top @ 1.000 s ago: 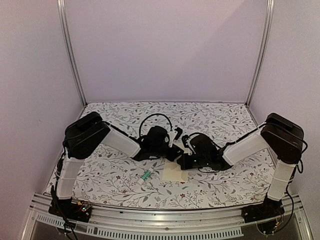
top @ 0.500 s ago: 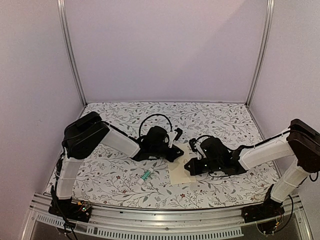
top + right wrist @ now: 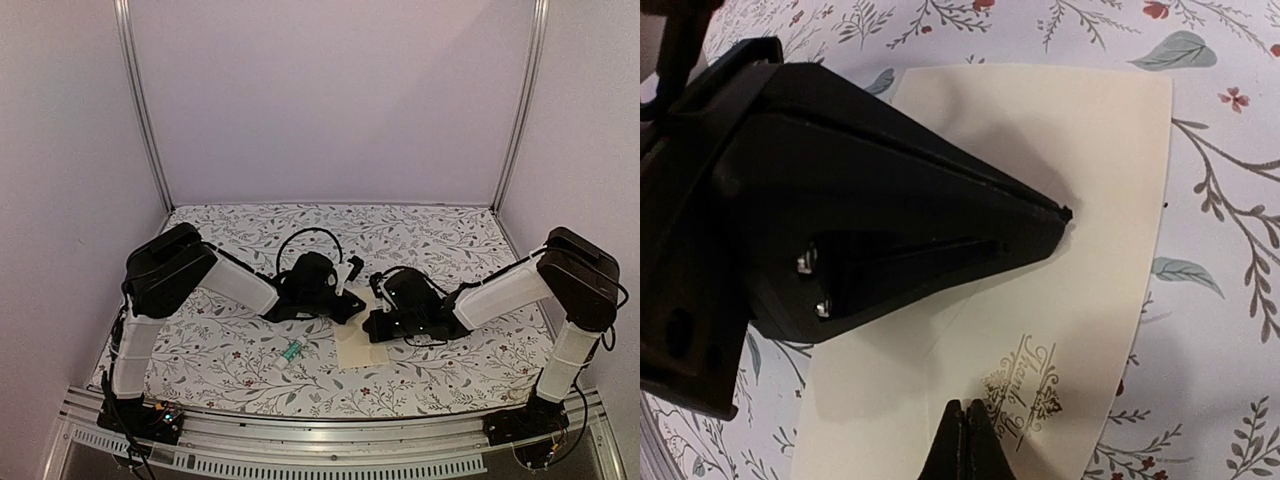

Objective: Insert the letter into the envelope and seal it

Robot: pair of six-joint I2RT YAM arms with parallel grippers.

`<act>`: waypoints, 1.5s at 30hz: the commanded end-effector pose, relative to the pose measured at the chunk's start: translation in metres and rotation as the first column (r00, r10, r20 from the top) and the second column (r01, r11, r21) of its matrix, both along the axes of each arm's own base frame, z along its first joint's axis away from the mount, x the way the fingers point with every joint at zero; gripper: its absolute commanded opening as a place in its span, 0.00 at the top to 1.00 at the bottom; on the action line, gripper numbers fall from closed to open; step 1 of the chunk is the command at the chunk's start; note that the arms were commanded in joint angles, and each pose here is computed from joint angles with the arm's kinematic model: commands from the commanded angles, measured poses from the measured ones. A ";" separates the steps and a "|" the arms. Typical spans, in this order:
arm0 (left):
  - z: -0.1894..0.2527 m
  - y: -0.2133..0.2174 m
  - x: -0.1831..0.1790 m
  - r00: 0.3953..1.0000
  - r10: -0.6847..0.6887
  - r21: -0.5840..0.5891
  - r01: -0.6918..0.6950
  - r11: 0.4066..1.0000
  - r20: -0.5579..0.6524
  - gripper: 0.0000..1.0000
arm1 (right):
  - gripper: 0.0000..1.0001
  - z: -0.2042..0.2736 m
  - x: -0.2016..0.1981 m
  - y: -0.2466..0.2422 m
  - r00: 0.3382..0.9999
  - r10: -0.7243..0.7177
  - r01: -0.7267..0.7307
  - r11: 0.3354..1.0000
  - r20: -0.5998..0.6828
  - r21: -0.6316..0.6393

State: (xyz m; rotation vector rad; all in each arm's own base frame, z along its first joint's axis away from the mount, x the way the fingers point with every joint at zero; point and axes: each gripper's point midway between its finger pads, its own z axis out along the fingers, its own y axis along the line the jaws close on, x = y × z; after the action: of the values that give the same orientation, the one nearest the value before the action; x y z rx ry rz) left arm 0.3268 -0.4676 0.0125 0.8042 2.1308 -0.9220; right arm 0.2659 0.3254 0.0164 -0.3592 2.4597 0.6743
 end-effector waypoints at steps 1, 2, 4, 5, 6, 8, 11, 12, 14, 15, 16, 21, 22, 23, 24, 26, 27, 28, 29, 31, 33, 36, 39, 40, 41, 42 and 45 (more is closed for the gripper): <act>-0.017 0.014 -0.008 0.999 0.001 0.068 0.002 0.998 -0.043 1.00 | 1.00 -0.006 0.012 0.006 1.000 0.003 -0.003 1.000 0.009 -0.018; -0.017 0.014 -0.008 0.999 0.000 0.067 0.003 0.998 -0.045 1.00 | 1.00 -0.007 0.015 0.006 1.000 0.001 -0.001 1.000 0.010 -0.020; -0.017 0.013 -0.009 0.999 -0.003 0.064 0.006 0.998 -0.047 1.00 | 1.00 -0.014 0.018 0.005 1.000 -0.006 0.006 0.999 0.001 -0.032; -0.017 0.014 -0.009 0.999 -0.003 0.064 0.006 0.998 -0.048 1.00 | 1.00 -0.016 0.021 0.004 1.000 -0.012 0.012 0.999 -0.001 -0.036; -0.017 0.013 -0.009 0.999 -0.005 0.064 0.008 0.998 -0.048 1.00 | 1.00 -0.021 0.024 0.002 1.000 -0.022 0.022 0.999 -0.002 -0.048; -0.016 0.013 -0.009 0.999 -0.004 0.063 0.007 0.998 -0.048 1.00 | 1.00 -0.028 0.029 -0.003 0.999 -0.047 0.047 0.996 -0.002 -0.075; -0.016 0.013 -0.009 0.999 -0.007 0.061 0.010 0.998 -0.048 1.00 | 1.00 -0.040 0.037 -0.011 0.997 -0.078 0.078 0.989 -0.001 -0.123; -0.015 0.013 -0.009 0.999 -0.005 0.061 0.008 0.998 -0.048 1.00 | 1.00 -0.043 0.039 -0.011 0.997 -0.079 0.078 0.989 -0.003 -0.129; -0.016 0.013 -0.009 0.999 -0.006 0.062 0.009 0.998 -0.049 1.00 | 1.00 -0.050 0.040 -0.012 0.997 -0.081 0.078 0.987 -0.011 -0.143; -0.016 0.013 -0.009 0.999 -0.005 0.063 0.008 0.998 -0.048 1.00 | 1.00 -0.052 0.041 -0.011 0.997 -0.078 0.075 0.986 -0.012 -0.148; -0.016 0.013 -0.009 0.999 -0.005 0.063 0.008 0.998 -0.049 1.00 | 1.00 -0.054 0.041 -0.012 0.997 -0.078 0.075 0.985 -0.013 -0.154; -0.015 0.014 -0.009 0.999 -0.003 0.063 0.006 0.998 -0.047 1.00 | 1.00 -0.056 0.038 -0.015 0.997 -0.076 0.072 0.983 -0.021 -0.169; -0.015 0.014 -0.009 0.999 -0.002 0.064 0.005 0.998 -0.047 1.00 | 1.00 -0.057 0.035 -0.017 0.997 -0.074 0.068 0.983 -0.028 -0.172; -0.015 0.015 -0.009 0.999 0.000 0.066 0.003 0.998 -0.046 1.00 | 1.00 -0.057 0.033 -0.017 0.997 -0.070 0.064 0.984 -0.034 -0.168; -0.014 0.016 -0.008 0.999 0.002 0.066 0.000 0.998 -0.043 1.00 | 1.00 -0.058 0.029 -0.020 0.997 -0.066 0.058 0.984 -0.045 -0.168; -0.014 0.017 -0.008 0.999 0.005 0.069 -0.002 0.998 -0.040 1.00 | 1.00 -0.060 0.020 -0.024 0.996 -0.057 0.046 0.986 -0.065 -0.162; -0.014 0.018 -0.007 0.999 0.007 0.070 -0.004 0.998 -0.039 1.00 | 1.00 -0.061 0.013 -0.027 0.996 -0.054 0.041 0.986 -0.076 -0.162; -0.013 0.018 -0.007 0.999 0.010 0.070 -0.007 0.998 -0.037 1.00 | 1.00 -0.061 0.009 -0.029 0.995 -0.055 0.041 0.987 -0.083 -0.158; -0.013 0.019 -0.006 0.999 0.013 0.072 -0.010 0.997 -0.036 1.00 | 1.00 -0.062 0.004 -0.032 0.995 -0.055 0.040 0.986 -0.089 -0.160; -0.013 0.021 -0.006 0.999 0.017 0.073 -0.014 0.997 -0.035 1.00 | 1.00 -0.059 -0.003 -0.036 0.994 -0.058 0.043 0.987 -0.091 -0.157; -0.012 0.023 -0.004 0.999 0.023 0.075 -0.020 0.997 -0.033 1.00 | 1.00 -0.057 -0.010 -0.040 0.993 -0.063 0.047 0.987 -0.099 -0.157; -0.010 0.027 -0.004 0.999 0.029 0.078 -0.027 0.997 -0.028 1.00 | 1.00 -0.055 -0.017 -0.048 0.992 -0.075 0.058 0.985 -0.103 -0.160; -0.007 0.031 -0.002 0.999 0.034 0.083 -0.032 0.996 -0.023 1.00 | 1.00 -0.054 -0.022 -0.054 0.990 -0.088 0.070 0.984 -0.107 -0.161; -0.007 0.033 -0.002 0.999 0.038 0.085 -0.036 0.996 -0.022 1.00 | 1.00 -0.054 -0.023 -0.056 0.990 -0.090 0.072 0.984 -0.108 -0.164; -0.007 0.034 -0.002 0.999 0.040 0.086 -0.038 0.996 -0.021 1.00 | 1.00 -0.053 -0.024 -0.057 0.990 -0.095 0.076 0.984 -0.107 -0.164; -0.007 0.035 -0.001 0.999 0.042 0.087 -0.040 0.995 -0.022 1.00 | 1.00 -0.052 -0.024 -0.059 0.989 -0.099 0.080 0.983 -0.106 -0.166; -0.007 0.037 -0.001 0.999 0.043 0.088 -0.040 0.995 -0.024 1.00 | 1.00 -0.051 -0.025 -0.063 0.989 -0.111 0.092 0.980 -0.101 -0.178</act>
State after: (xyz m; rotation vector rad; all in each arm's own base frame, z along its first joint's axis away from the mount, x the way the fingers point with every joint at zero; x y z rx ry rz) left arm 0.3234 -0.4493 0.0123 0.7986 2.1614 -0.8898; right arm 0.2758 0.3064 0.0114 -0.2633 2.4214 0.6579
